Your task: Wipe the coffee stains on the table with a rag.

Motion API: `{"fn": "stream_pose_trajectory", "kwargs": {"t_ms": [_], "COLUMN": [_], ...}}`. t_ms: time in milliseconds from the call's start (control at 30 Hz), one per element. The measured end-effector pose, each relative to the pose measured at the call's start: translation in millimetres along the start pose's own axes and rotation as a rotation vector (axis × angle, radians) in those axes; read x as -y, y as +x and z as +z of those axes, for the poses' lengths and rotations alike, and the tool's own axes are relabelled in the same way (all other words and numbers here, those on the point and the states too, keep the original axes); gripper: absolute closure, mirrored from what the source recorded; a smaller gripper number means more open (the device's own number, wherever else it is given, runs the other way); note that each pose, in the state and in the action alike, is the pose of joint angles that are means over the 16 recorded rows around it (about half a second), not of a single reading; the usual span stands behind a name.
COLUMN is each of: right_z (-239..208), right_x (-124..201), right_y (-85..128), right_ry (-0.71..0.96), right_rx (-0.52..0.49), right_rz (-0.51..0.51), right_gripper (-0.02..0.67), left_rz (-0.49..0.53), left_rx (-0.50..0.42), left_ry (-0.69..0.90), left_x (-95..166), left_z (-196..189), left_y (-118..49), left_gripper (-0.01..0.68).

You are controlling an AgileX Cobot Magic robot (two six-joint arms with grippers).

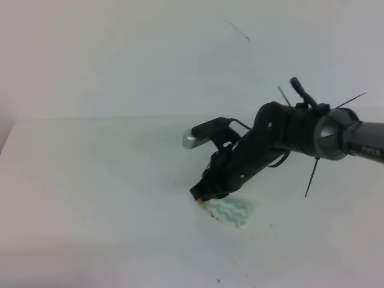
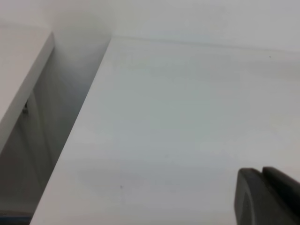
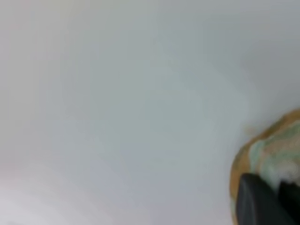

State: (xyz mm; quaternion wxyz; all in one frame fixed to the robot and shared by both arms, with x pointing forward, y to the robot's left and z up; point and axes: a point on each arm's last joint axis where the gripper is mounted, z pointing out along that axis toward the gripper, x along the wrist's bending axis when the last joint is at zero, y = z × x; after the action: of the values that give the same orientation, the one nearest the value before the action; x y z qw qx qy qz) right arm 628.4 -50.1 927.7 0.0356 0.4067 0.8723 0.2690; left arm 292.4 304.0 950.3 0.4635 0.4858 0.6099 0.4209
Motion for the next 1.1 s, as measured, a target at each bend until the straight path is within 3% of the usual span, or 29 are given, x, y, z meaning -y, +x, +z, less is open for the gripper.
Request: {"fn": "stream_pose_trajectory", "kwargs": {"t_ms": [200, 467, 600, 733, 1100], "right_z": [1, -10, -13, -12, -8], "right_x": [-2, 6, 12, 13, 4], "right_y": [1, -45, -57, -50, -4], "right_ry": [-0.018, 0.005, 0.035, 0.065, 0.055], "right_rx": [0.036, 0.123, 0.124, 0.095, 0.008], "right_rz": [0.001, 0.111, 0.145, 0.136, 0.078], "right_gripper": [0.647, 0.647, 0.647, 0.647, 0.647], "left_rz": [0.000, 0.000, 0.000, 0.000, 0.000], "left_rx": [0.000, 0.000, 0.000, 0.000, 0.000], "left_ry": [0.000, 0.000, 0.000, 0.000, 0.000], "left_x": [0, 0, 0, 0, 0], "left_z": [0, 0, 0, 0, 0], "left_y": [0.0, 0.0, 0.0, 0.0, 0.0], "left_gripper": [0.672, 0.672, 0.672, 0.672, 0.672]}}
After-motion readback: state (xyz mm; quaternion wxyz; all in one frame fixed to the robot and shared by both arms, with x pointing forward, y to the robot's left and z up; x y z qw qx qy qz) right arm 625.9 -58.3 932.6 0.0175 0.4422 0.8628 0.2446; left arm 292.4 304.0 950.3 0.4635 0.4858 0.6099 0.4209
